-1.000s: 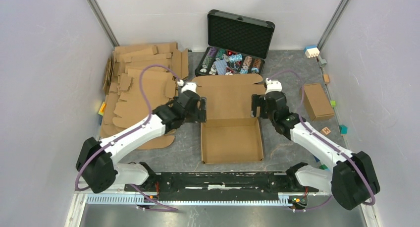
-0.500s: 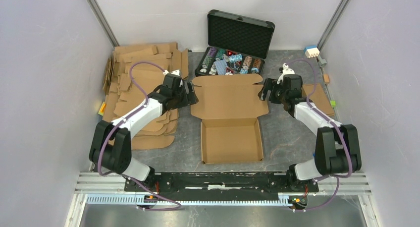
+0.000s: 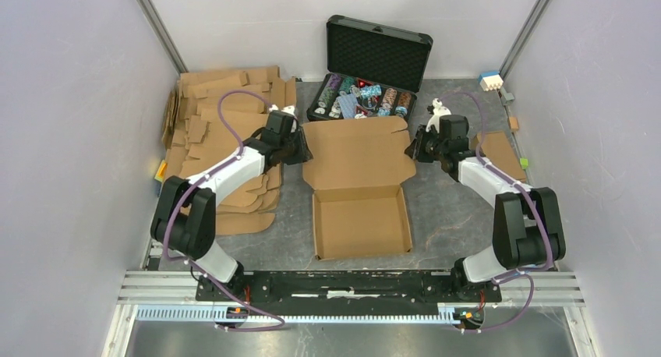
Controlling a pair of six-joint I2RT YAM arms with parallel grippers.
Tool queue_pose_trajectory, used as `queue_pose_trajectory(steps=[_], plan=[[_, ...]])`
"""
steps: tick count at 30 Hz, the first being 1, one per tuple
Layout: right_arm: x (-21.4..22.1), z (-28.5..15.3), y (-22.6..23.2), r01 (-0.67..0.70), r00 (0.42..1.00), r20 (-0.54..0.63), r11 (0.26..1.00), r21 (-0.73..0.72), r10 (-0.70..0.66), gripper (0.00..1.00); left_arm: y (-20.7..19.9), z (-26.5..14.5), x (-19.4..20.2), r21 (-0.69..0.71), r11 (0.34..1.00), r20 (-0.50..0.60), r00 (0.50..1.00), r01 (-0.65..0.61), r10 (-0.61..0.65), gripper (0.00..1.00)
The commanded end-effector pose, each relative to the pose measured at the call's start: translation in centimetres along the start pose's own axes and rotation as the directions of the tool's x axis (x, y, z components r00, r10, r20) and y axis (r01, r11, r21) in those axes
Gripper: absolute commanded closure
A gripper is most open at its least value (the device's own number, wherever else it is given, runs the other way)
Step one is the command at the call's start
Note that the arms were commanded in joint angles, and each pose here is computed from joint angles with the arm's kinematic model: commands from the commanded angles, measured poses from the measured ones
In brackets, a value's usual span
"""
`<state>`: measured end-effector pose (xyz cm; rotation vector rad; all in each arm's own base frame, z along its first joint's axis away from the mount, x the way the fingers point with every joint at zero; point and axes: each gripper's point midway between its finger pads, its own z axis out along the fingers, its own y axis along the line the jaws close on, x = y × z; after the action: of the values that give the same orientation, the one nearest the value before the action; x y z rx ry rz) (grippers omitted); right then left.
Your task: Fold the paper box
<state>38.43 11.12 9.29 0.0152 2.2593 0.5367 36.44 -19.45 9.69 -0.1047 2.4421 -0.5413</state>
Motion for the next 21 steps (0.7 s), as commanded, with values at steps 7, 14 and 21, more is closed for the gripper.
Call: queue_pose_trajectory(steps=[7,14,21], plan=[[-4.4,-1.9,4.0,0.178,0.969,0.161,0.982,0.059,-0.185,0.97,-4.6,-2.4,-2.7,-0.221,0.917,0.141,0.919,-0.333,0.368,0.98],[-6.2,-4.1,5.7,0.217,0.906,0.343,0.968,0.130,-0.249,1.00,-6.0,-4.7,-3.4,-0.235,0.911,0.279,0.874,-0.340,0.398,0.98],[-5.7,-6.8,6.2,0.205,0.801,0.541,0.966,0.156,-0.257,1.00,-6.8,-6.3,-3.3,-0.214,0.896,0.470,0.764,-0.388,0.443,0.98]])
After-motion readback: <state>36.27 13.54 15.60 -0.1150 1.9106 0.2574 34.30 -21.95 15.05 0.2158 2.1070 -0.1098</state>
